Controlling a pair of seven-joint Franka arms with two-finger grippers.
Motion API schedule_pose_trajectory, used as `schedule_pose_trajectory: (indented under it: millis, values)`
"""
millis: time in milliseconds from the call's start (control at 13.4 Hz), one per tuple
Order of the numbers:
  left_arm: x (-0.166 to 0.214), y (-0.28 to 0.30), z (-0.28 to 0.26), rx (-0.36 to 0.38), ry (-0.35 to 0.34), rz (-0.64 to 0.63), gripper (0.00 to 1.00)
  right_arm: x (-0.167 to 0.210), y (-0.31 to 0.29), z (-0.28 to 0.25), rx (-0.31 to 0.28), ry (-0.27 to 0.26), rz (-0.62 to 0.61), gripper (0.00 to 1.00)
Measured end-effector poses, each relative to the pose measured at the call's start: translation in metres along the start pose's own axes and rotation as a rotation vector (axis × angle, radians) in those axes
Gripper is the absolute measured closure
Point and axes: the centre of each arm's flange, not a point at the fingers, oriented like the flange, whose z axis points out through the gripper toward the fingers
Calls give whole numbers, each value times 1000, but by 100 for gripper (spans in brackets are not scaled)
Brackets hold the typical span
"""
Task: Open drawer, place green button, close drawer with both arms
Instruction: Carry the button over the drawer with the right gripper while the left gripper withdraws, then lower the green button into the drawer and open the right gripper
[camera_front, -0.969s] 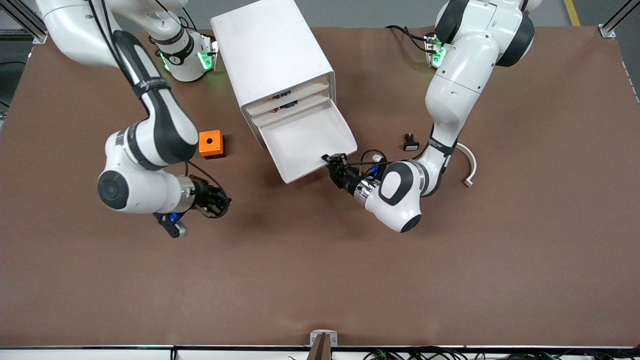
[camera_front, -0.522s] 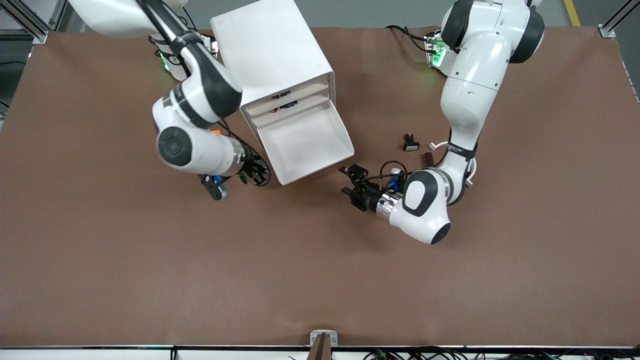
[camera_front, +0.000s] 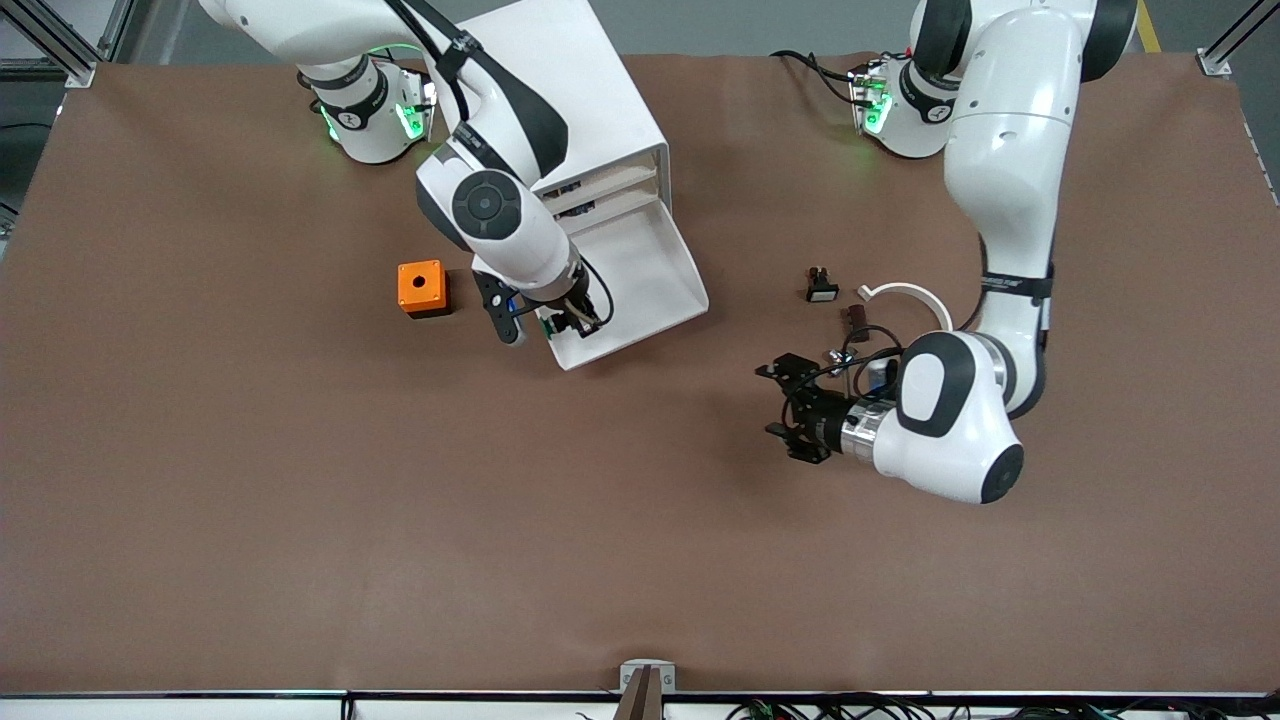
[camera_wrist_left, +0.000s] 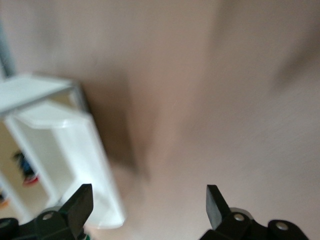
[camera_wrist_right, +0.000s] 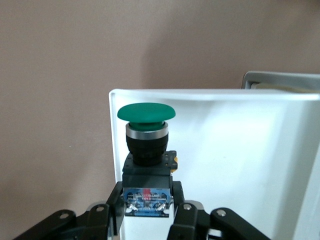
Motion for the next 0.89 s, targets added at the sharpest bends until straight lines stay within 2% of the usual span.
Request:
schedule_pose_trajectory:
  millis: [75,149,447,671,894]
  values:
    - [3,-3,-8,-37,62,51,0,-8,0,7,20,20,18,59]
    - [2,-6,-16,-61,96,119,0,-15,0,18,41,38,37,59]
    - [14,-4,-51,-124,140,296,0,-34,1,70,82,65,81,59]
    - [35,7,-71,-149,184,426,0,-41,-1,72,94,59,97,59]
    - [30,4,-65,-136,223,552,0,-47,-1,69,101,53,115,59]
